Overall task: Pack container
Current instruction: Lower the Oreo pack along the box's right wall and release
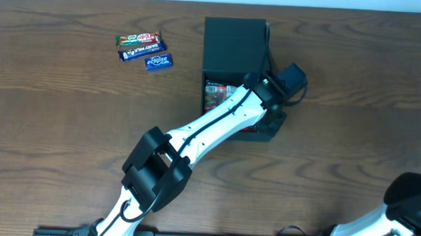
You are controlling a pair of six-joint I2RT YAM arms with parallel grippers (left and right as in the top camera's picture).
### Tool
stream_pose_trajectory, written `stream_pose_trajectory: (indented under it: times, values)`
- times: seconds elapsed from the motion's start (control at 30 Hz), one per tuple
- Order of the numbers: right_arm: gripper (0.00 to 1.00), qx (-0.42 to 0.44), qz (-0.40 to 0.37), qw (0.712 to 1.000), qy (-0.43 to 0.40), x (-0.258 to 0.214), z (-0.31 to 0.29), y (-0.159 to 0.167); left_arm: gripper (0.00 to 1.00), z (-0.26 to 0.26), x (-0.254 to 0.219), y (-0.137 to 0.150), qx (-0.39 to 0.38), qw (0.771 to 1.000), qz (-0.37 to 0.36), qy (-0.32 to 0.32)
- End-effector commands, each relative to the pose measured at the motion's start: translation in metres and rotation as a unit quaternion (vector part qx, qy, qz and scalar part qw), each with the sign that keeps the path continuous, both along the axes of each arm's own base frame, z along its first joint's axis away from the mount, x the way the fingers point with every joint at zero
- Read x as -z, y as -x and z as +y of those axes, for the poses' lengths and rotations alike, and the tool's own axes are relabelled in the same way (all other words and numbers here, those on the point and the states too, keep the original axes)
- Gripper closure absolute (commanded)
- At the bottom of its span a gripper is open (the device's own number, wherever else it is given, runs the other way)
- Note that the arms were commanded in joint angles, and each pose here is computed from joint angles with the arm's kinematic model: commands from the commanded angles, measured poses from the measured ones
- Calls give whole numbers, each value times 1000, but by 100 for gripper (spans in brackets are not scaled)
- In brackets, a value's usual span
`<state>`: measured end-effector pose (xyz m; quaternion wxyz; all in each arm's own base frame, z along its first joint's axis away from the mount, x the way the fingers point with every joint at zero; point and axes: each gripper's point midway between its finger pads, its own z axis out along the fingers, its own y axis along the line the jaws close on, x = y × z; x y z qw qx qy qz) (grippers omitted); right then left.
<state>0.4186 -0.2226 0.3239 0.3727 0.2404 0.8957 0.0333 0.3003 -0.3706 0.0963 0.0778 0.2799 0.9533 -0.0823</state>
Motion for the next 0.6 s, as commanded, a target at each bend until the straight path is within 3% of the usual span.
stream_pose_trajectory:
  times: [0.0,0.33,0.57]
  values:
    - [1,5,4,1000,-13,7,-2,0,94,-13,-24,-9,19,999,-29,33]
    - [1,5,6,1000,-14,8,-3,-1,94,-16,-21,-16,17,998,-42,35]
    - [1,5,11,1000,-17,14,-4,-2,94,-12,7,-11,18,1000,-21,12]
